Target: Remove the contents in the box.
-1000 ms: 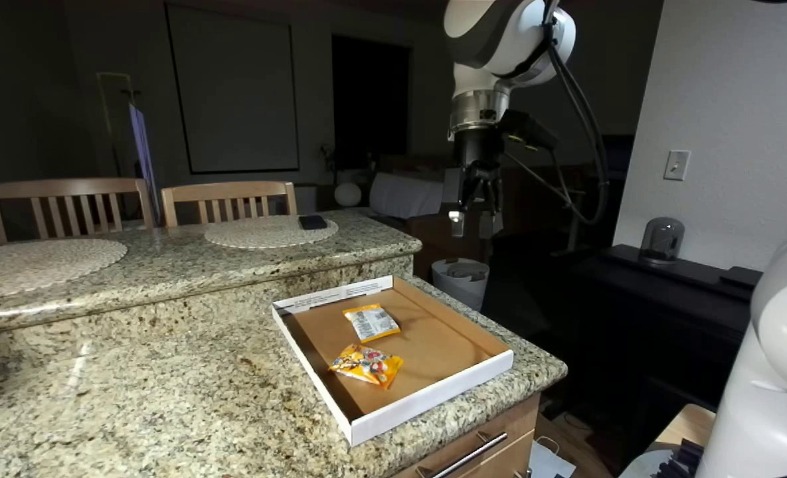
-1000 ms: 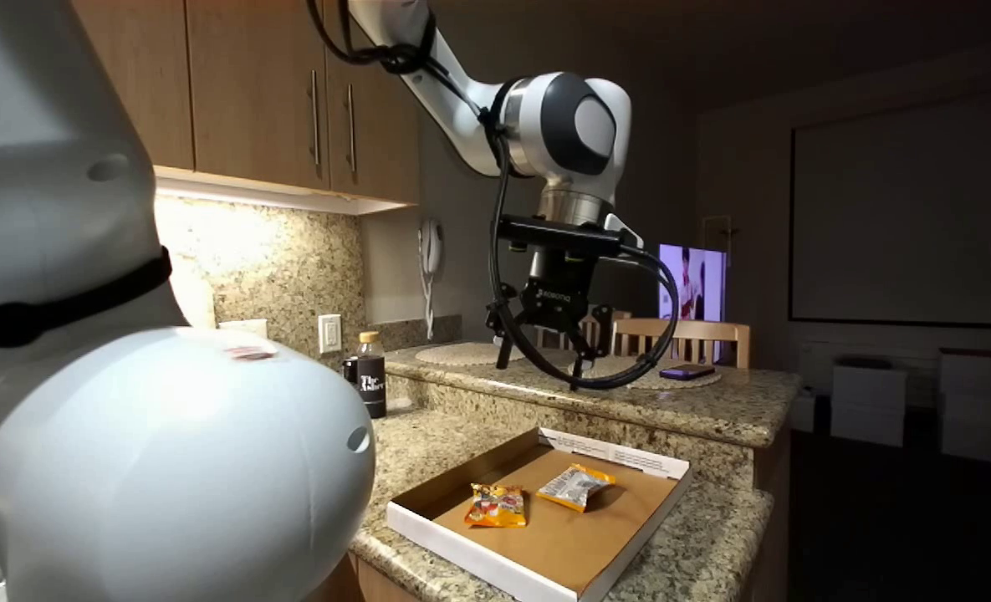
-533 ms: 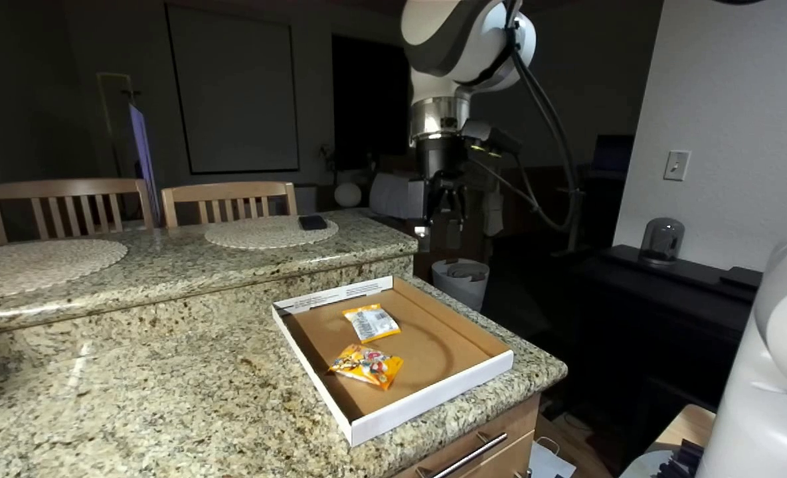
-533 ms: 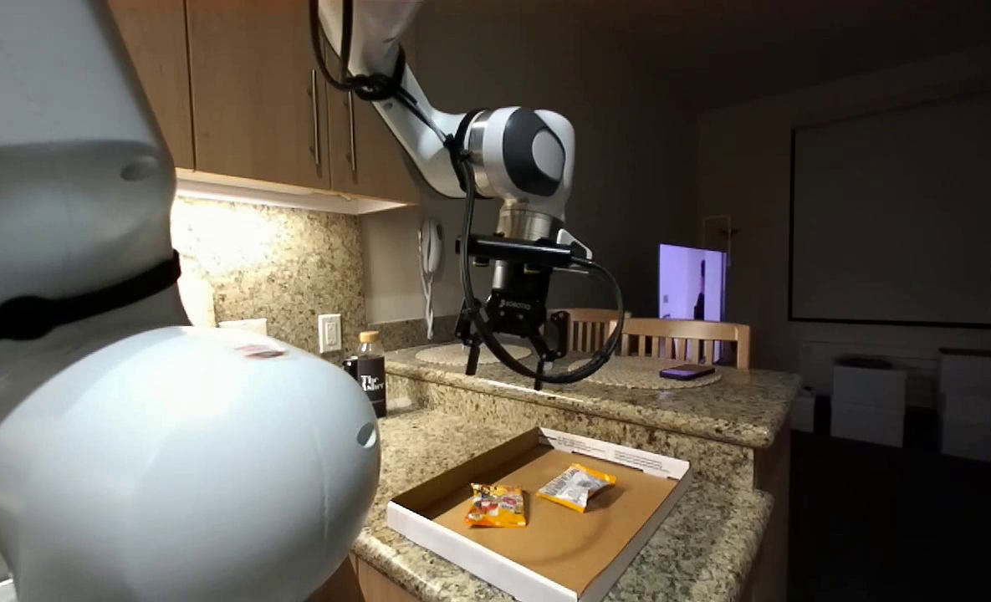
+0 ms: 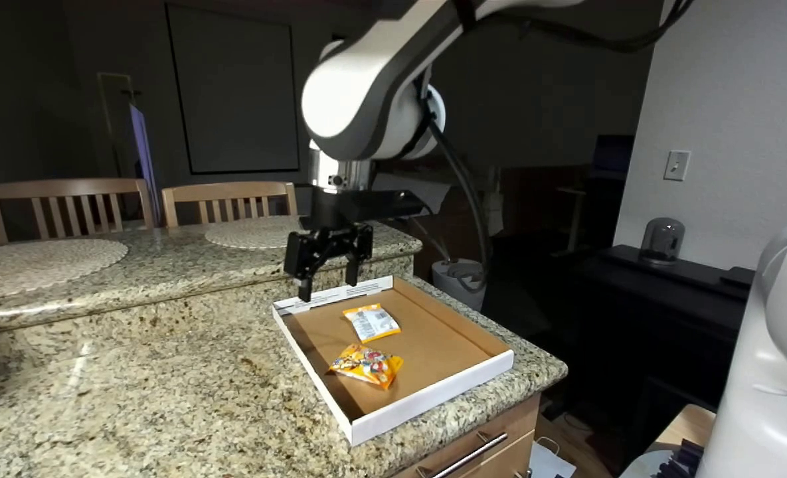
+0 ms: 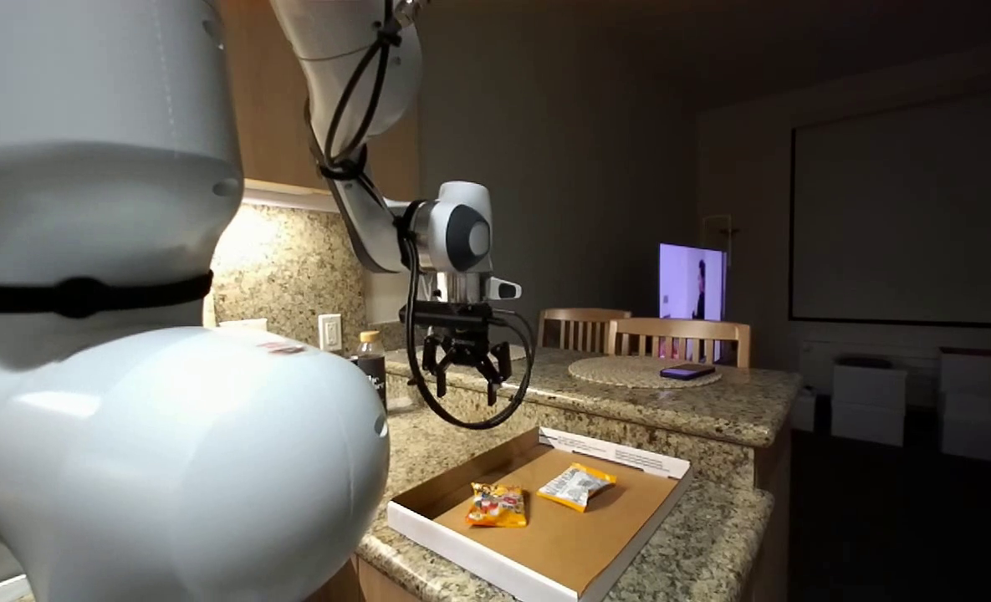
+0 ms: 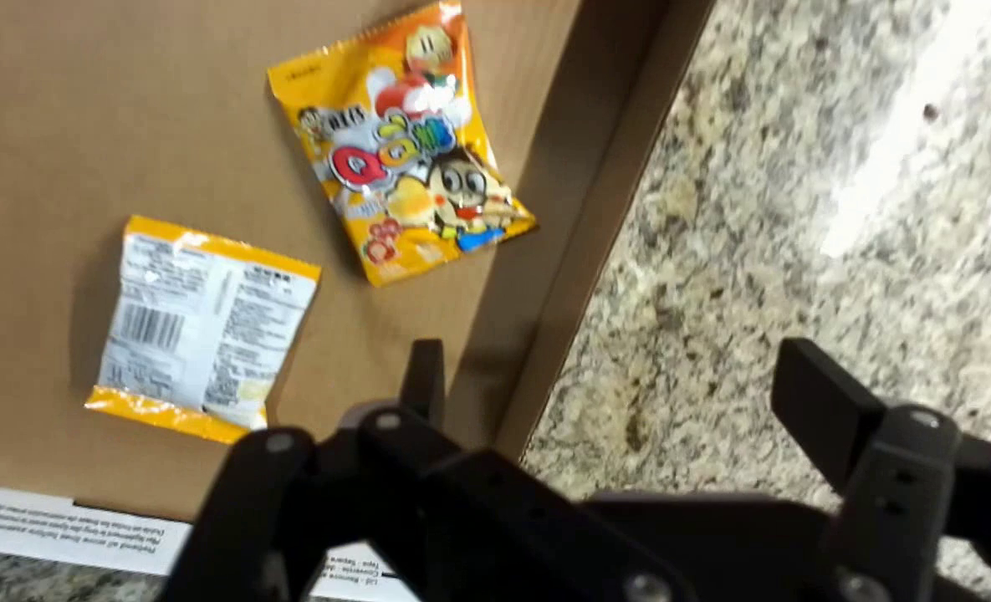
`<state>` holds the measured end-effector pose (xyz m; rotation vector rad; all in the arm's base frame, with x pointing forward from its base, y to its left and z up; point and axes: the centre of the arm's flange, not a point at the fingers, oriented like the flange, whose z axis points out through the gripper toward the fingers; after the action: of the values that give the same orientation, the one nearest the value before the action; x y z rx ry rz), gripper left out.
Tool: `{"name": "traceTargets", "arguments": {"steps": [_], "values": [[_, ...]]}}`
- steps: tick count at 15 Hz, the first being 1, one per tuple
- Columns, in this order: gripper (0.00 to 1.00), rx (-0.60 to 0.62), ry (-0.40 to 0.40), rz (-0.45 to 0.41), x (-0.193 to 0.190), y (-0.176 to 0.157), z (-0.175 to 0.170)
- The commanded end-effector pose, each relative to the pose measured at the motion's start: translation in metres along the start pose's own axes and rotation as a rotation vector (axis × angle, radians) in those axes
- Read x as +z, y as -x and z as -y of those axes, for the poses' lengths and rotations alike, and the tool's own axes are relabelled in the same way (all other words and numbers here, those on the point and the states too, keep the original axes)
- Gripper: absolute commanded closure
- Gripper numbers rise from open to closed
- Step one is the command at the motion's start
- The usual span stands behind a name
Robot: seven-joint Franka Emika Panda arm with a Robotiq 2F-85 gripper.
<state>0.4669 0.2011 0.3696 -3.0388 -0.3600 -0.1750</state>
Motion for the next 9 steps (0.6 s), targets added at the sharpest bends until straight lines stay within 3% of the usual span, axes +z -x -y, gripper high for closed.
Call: {"name": "traceTargets", "arguments": {"steps": [1, 2, 3, 5, 9], "values": [[0.00, 0.170, 0.046, -0.097, 0.041, -0.035, -0.009], [0.00, 0.233, 0.035, -0.087, 0.039, -0.034, -0.021], [0.00, 0.142, 0.022, -0.070, 0.034, -0.020, -0.008], [0.00, 0.197, 0.024, -0.063, 0.043, -0.028, -0.024], [0.00, 0.195, 0.024, -0.058, 0.045, -0.036, -0.029]]}}
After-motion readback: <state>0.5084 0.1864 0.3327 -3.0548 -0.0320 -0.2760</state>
